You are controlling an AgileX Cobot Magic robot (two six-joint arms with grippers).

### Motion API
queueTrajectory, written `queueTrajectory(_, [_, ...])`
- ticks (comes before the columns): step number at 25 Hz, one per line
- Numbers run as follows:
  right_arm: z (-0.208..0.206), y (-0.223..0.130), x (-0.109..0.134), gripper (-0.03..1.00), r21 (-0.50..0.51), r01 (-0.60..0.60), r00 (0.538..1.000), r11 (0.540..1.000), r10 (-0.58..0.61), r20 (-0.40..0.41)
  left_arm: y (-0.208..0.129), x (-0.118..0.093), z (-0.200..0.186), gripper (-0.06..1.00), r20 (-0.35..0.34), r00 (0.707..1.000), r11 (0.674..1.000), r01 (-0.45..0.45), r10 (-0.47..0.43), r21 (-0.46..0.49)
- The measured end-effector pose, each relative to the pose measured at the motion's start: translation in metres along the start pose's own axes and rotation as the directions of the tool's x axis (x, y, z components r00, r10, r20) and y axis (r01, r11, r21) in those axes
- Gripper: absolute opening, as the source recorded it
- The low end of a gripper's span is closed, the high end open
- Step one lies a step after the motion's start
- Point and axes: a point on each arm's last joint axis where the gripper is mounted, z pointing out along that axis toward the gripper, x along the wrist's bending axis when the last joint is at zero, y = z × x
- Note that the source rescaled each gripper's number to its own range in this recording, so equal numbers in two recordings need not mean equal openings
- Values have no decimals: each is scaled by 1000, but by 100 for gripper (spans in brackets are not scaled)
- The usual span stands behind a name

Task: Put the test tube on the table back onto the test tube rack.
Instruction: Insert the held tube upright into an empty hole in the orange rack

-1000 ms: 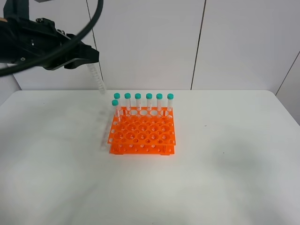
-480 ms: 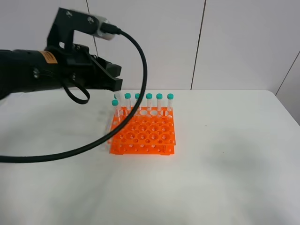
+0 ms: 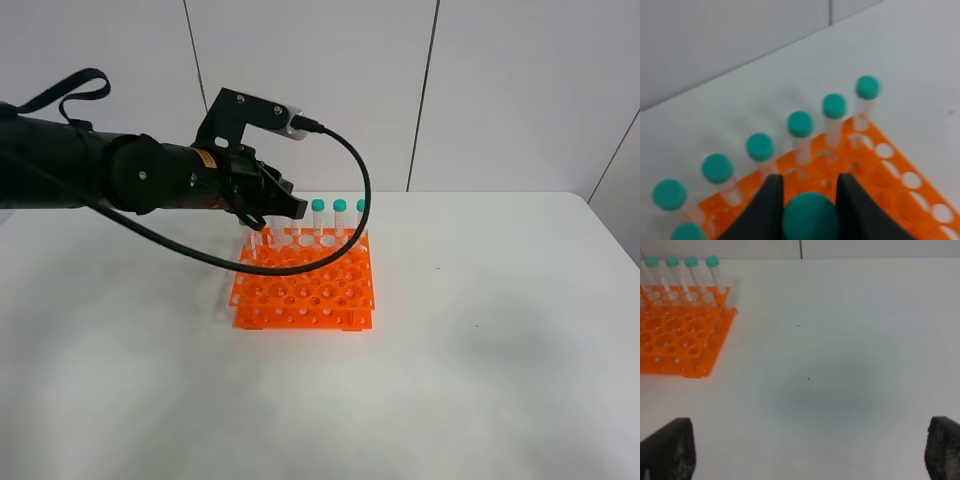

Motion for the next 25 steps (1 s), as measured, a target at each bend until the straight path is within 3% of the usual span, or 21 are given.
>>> queueTrajectory(4, [0, 0, 0, 100, 0, 0, 1000, 1000, 0, 0, -9, 17, 8, 0, -37, 999, 999, 26, -25, 26])
queueTrajectory(8, [0, 0, 0, 100, 0, 0, 1000, 1000, 0, 0, -5, 23, 9, 0, -64, 997, 999, 32, -34, -27])
queueTrajectory(12, [0, 0, 0, 100, 0, 0, 1000, 1000, 0, 0, 0, 22, 9, 0, -69, 997, 997, 23, -28, -70])
queueTrajectory(18, [0, 0, 0, 100, 0, 0, 1000, 1000, 0, 0, 2, 8, 9, 0, -48, 997, 995, -68, 64, -79])
queueTrajectory(25, [0, 0, 0, 100, 0, 0, 1000, 1000, 0, 0, 2, 16, 9, 0, -60, 997, 996, -57, 53, -68])
